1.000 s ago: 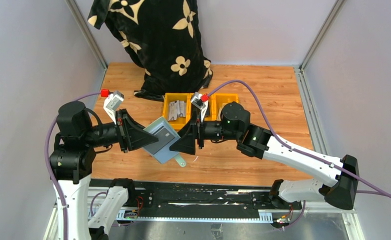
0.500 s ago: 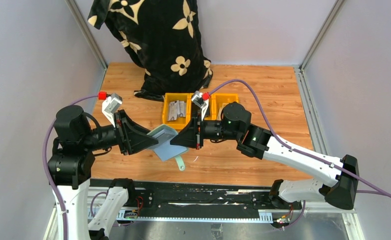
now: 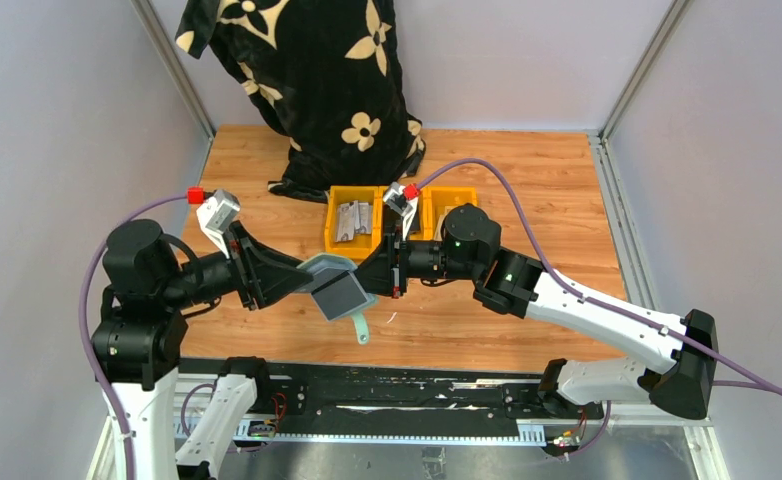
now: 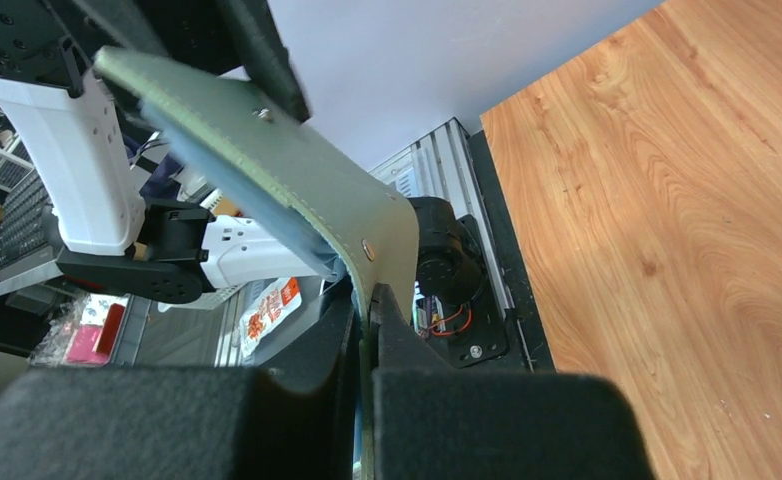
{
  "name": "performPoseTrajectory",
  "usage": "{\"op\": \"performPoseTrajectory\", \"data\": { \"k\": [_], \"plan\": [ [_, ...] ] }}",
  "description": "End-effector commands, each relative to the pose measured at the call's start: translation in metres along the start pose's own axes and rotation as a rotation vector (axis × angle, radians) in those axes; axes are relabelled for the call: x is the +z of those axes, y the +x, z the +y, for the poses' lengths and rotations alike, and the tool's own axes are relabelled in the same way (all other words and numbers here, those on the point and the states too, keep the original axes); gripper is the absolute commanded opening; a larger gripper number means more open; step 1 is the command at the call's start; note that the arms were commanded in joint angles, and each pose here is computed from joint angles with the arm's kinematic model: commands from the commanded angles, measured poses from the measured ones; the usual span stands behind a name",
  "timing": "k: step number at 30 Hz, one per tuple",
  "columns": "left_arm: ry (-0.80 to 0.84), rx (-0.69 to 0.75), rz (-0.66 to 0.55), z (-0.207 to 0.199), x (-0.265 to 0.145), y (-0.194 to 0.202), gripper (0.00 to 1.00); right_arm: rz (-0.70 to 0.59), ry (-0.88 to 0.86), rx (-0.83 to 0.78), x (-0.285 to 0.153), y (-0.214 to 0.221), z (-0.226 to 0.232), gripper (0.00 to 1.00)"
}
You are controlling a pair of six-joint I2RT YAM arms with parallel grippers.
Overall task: Take the credit cards out of the card holder
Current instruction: Remove the credit card from the card holder.
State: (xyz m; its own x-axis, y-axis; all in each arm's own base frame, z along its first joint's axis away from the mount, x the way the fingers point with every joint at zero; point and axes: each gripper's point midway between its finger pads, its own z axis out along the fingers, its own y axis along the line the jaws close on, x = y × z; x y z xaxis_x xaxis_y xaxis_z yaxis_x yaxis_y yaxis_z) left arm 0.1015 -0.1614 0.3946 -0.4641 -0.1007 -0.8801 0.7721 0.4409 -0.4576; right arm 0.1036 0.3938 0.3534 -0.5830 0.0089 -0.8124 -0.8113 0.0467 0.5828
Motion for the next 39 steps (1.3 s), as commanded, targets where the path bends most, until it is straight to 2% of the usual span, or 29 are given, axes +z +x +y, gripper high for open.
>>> {"op": "performPoseTrajectory", "data": {
  "k": [1,3,10,19,24,32,39],
  "plan": [
    [-0.277,0.06,-0.078,0.045,-0.008,-0.01,0.39,-0.053,-0.124,-0.034,-0.006,-0.025,0.04,0.0],
    [-0.343,0.066,-0.094,0.056,-0.011,-0.013,0.39,-0.053,-0.144,-0.041,-0.008,-0.025,0.044,0.0],
    [-0.212,0.03,-0.1,0.037,-0.002,-0.013,0.42,-0.043,-0.178,-0.051,-0.011,-0.022,0.05,0.0],
    [-0.168,0.016,-0.097,0.033,0.0,-0.002,0.51,-0.042,-0.243,-0.067,-0.015,-0.024,0.064,0.0],
    [-0.046,-0.019,-0.093,0.013,0.004,0.001,0.55,-0.048,-0.259,-0.075,-0.019,-0.027,0.07,0.0],
    [0.18,-0.127,-0.08,-0.025,0.004,-0.007,0.56,-0.047,-0.262,-0.084,-0.023,-0.025,0.072,0.0],
    [0.222,-0.131,-0.055,-0.033,0.001,0.005,0.55,-0.044,-0.279,-0.101,-0.024,-0.03,0.078,0.0]
  ]
}}
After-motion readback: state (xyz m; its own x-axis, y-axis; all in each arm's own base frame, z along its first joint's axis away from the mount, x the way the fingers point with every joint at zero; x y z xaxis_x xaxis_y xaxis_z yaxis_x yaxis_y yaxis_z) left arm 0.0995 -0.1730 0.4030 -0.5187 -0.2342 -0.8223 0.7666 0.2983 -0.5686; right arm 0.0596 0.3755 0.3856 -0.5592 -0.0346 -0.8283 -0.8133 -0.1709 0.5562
